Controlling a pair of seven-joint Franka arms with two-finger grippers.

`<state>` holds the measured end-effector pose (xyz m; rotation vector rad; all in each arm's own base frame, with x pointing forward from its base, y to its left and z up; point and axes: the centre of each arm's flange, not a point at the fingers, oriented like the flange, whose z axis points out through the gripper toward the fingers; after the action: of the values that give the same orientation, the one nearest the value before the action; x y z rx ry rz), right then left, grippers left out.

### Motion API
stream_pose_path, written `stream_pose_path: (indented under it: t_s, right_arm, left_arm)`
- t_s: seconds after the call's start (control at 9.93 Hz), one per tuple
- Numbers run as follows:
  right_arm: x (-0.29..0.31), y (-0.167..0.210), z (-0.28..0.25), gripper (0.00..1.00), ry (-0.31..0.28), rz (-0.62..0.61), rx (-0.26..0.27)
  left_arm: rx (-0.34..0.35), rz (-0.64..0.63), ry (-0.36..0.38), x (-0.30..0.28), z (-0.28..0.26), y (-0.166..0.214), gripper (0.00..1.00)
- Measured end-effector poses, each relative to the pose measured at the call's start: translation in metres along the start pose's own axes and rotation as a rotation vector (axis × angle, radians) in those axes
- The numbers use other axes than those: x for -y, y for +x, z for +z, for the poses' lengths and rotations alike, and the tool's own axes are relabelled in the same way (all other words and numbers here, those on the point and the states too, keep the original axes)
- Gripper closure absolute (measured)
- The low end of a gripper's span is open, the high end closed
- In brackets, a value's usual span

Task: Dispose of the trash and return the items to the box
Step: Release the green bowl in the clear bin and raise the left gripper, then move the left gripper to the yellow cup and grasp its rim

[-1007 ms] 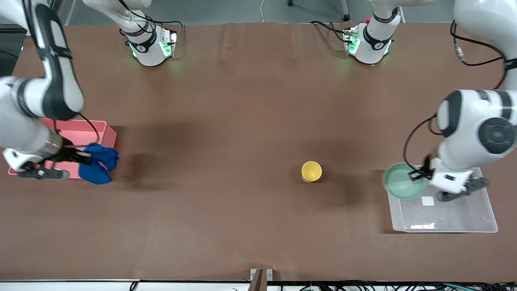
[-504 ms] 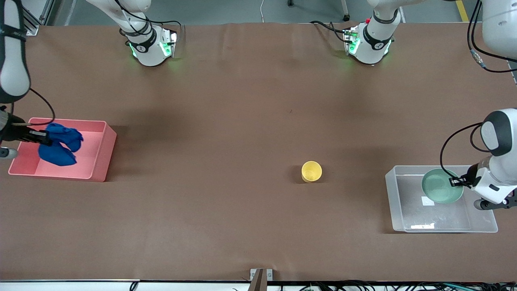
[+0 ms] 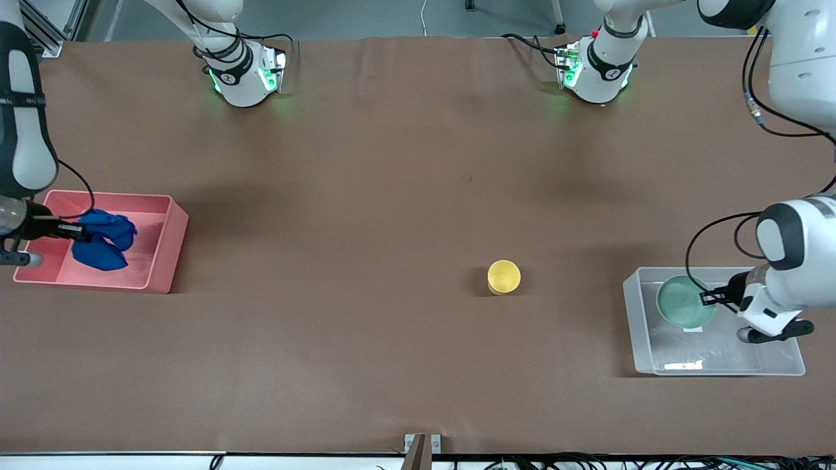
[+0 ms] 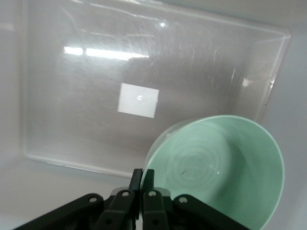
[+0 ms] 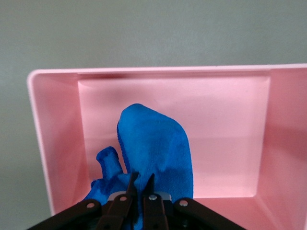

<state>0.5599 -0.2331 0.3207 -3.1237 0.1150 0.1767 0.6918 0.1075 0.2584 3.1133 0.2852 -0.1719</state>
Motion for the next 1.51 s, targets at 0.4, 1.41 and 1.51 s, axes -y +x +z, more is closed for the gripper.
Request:
stream_pose_path:
  t_s: [0.4,1.41,1.51]
  right_arm:
    - [0.008,0.011,0.009,0.68,-0.007,-0.019,-0.022]
    - [0.111,0.0,-0.218,0.03,-0.031,-0.052,-0.166]
    - [0.128,-0.013,-0.235,0.03,-0.026,-0.052,-0.157]
  left_arm:
    - [0.006,0.002,-0.007,-0.004,0.02,0.003,0.84]
    - [0.036,-0.127,0.031,-0.203,-0.116,-0.057,0.0]
    - [0.064,-0.175,0.019,-0.238,-0.107,-0.072,0.0]
